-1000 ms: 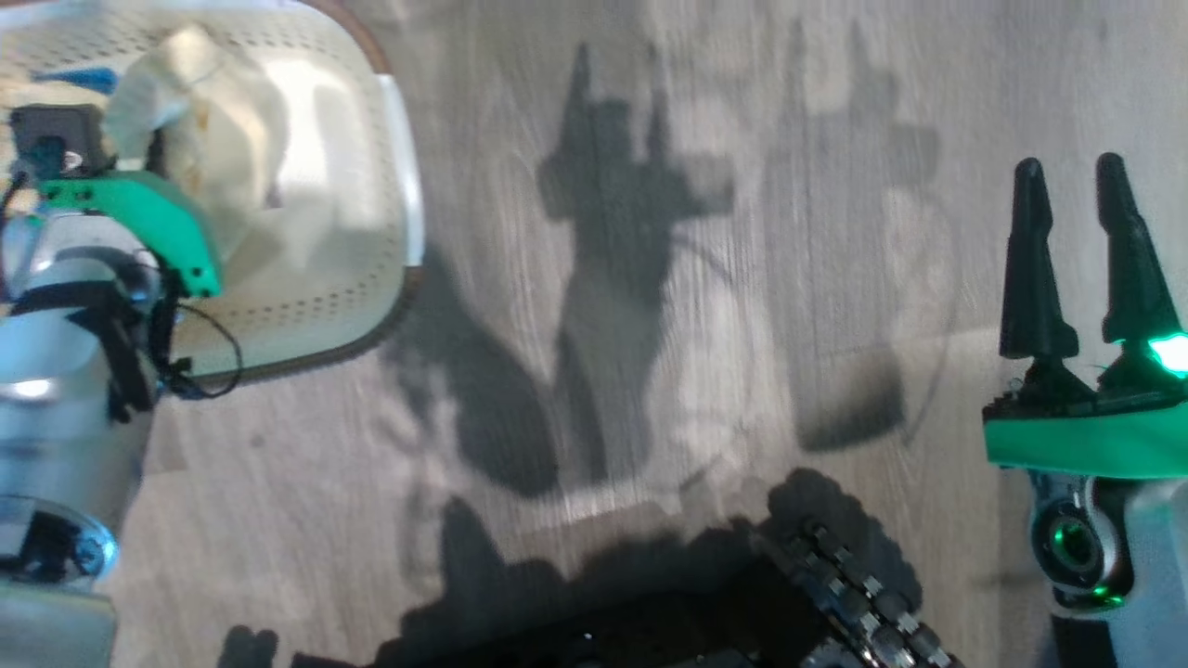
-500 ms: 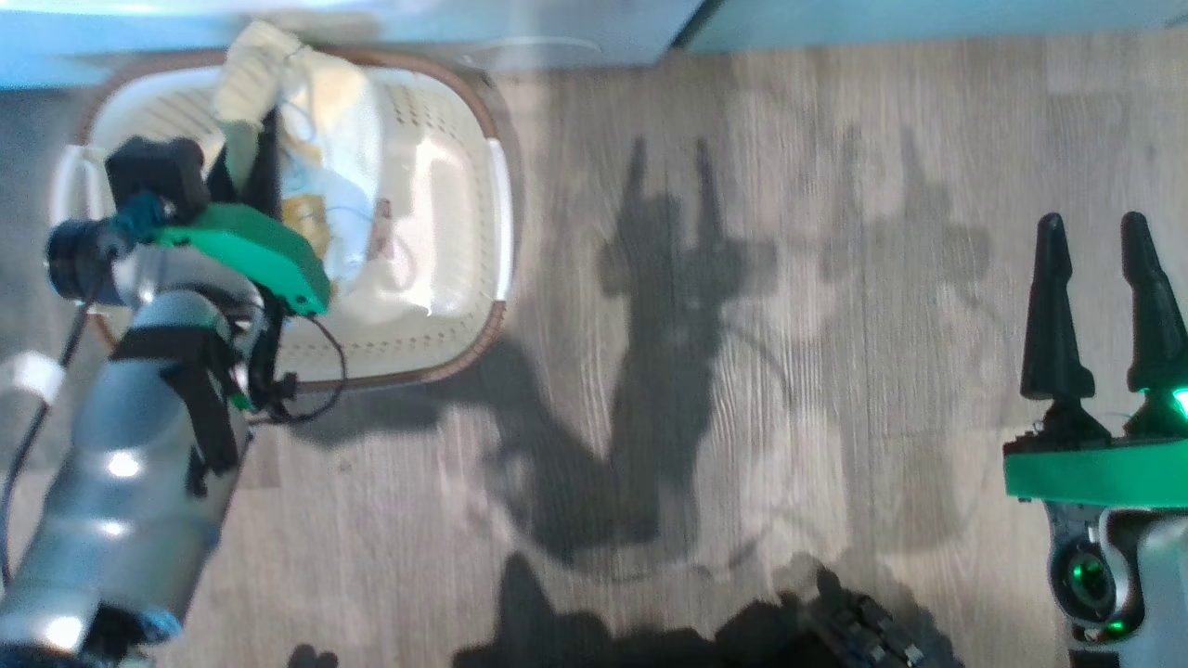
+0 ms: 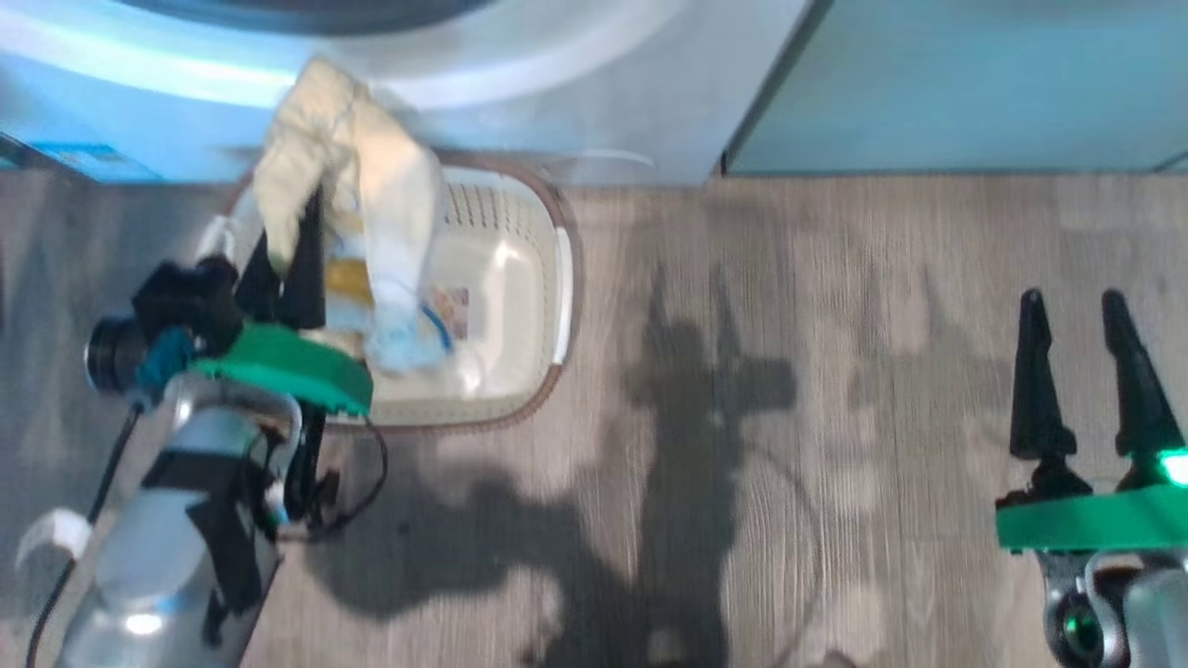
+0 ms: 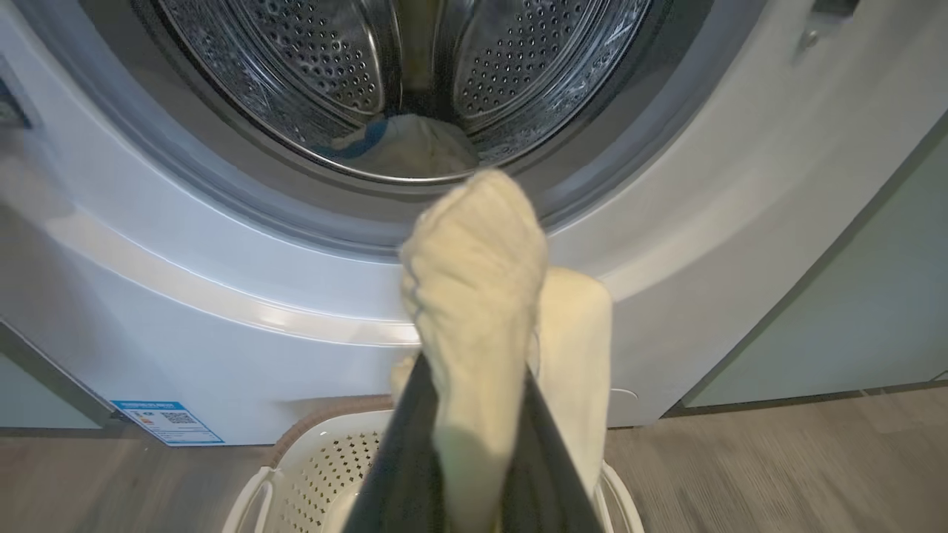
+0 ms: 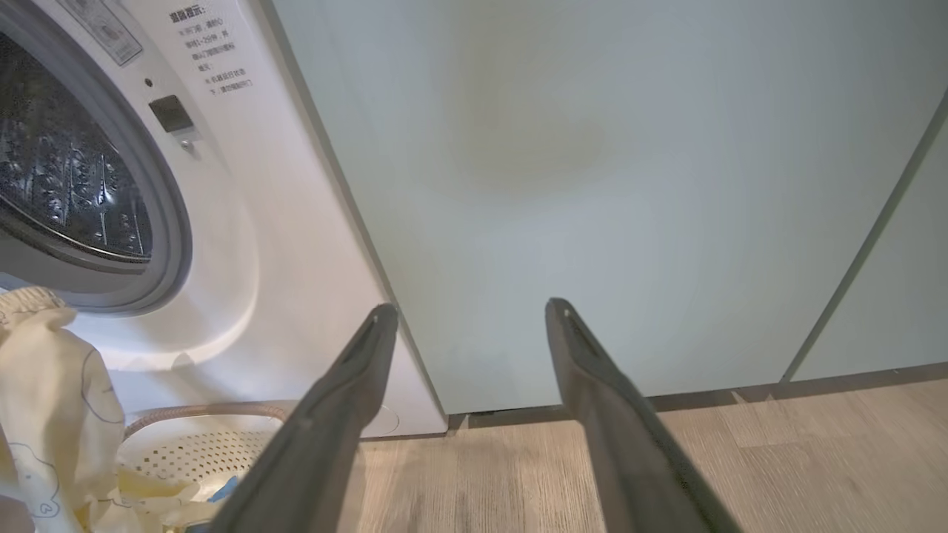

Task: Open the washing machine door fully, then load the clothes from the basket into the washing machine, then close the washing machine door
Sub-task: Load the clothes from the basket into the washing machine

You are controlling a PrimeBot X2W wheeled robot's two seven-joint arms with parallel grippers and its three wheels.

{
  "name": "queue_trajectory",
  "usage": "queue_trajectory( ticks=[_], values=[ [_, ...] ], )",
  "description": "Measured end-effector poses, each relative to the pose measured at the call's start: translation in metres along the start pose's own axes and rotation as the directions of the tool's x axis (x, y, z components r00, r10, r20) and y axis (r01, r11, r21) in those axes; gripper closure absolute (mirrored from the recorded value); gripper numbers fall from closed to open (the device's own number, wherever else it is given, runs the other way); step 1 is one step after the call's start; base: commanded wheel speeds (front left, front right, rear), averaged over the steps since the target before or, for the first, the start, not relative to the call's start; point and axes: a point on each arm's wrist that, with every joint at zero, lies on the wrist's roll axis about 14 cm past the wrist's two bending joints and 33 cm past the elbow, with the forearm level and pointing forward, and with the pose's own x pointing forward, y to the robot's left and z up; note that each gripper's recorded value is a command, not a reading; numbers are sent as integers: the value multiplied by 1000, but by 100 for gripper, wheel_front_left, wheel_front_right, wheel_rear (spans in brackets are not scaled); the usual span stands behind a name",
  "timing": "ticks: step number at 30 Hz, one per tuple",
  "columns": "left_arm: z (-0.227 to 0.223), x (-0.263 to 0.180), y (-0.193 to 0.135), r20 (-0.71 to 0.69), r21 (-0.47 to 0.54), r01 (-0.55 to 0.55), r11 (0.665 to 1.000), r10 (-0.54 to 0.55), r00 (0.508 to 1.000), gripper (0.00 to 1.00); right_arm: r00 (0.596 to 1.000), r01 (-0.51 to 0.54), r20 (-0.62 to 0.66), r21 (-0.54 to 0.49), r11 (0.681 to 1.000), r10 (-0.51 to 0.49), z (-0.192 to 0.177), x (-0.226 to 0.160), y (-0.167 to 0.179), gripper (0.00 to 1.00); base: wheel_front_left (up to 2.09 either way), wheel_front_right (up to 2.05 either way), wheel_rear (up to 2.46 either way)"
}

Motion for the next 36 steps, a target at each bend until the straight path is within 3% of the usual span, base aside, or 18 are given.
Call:
queue_trajectory(
  ticks=[16,36],
  values=[
    [73,-100,11,95,15,-67,998,66,993,100,995,-60,79,0,998,59,36,-48,23,0,0,0,0],
    [91,-165,9,108,7,-90,996,89,990,100,989,-112,102,16,994,110,42,-99,41,0,0,0,0]
  ],
)
